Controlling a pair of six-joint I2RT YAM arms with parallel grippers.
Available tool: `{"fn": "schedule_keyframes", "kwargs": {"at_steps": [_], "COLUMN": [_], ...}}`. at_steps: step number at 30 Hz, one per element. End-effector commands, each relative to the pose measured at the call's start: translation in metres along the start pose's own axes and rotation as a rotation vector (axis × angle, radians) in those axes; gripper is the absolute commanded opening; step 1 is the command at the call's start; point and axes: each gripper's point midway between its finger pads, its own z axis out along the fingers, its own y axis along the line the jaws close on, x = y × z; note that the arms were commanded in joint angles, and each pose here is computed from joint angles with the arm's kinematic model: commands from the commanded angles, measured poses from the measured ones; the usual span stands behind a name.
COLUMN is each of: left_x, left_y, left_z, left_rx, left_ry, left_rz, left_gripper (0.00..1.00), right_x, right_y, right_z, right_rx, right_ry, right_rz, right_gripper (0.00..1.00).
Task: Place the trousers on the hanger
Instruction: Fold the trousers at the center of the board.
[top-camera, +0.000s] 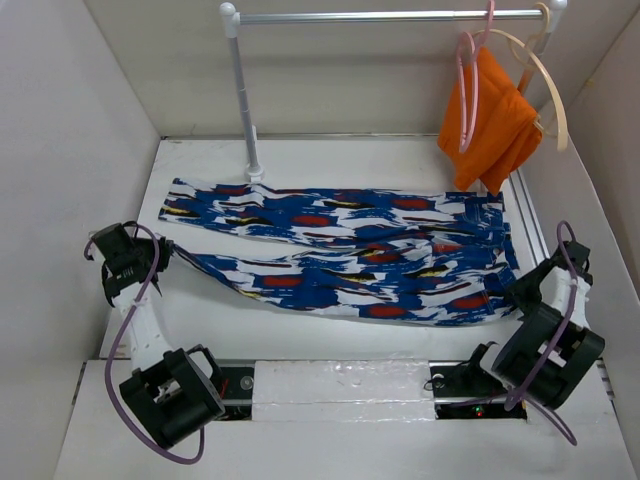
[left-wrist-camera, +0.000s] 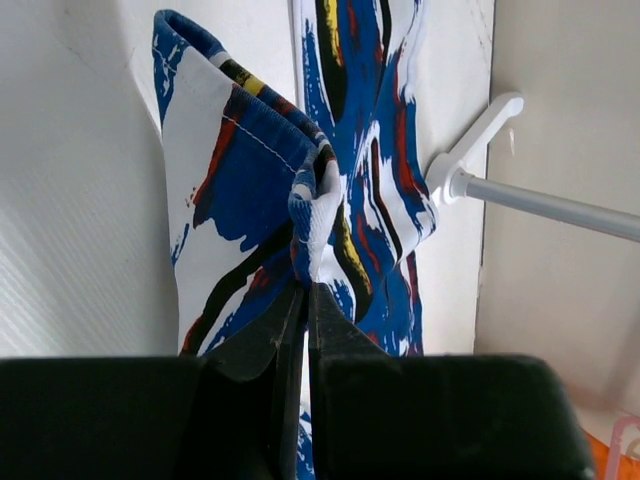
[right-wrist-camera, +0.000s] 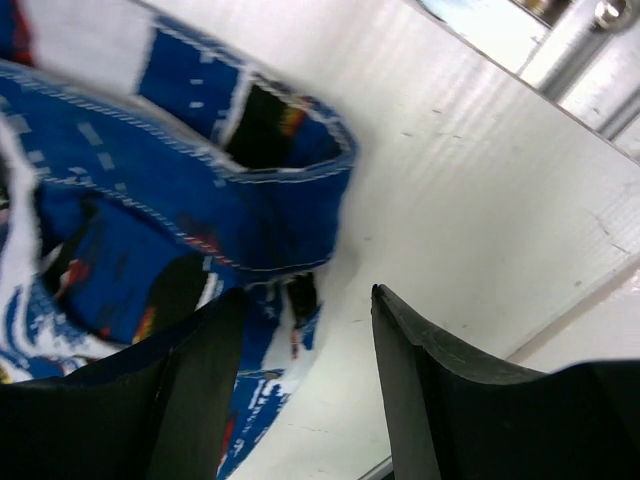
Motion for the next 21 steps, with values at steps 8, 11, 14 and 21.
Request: {"fn": "schedule_keyframes", "kwargs": {"at_steps": [8,11,14,21], "left_x": [-0.022,-0.022,-0.022,-0.044], "left_y": [-0.020,-0.015,-0.015,-0.041], "left_z": [-0.005,-0.004,-0.004,-0.010], "left_rx": [0.041,0.030,0.037,0.030], "left_ry": [-0.098,-0.104,-0.107,-0.151], "left_rz": [0.019,0.019,0.003,0.003], "left_gripper": [0.00,0.00,0.00,0.00], "right_x": [-0.035,-0.040,-0.040,-0.055], "right_y": [-0.015,-0.016,-0.016,0.010], "right_z": [0.032,0.035,0.029,-0.033], "right_rx": [-0.012,-0.040,-0.075,-0.113], "right_ry": [-0.038,-0.055,-0.068,-0.116], "right_rz": [-0.039,-0.063,-0.065,-0.152], "right_gripper": [0.50,0.26,0.00,0.00]}}
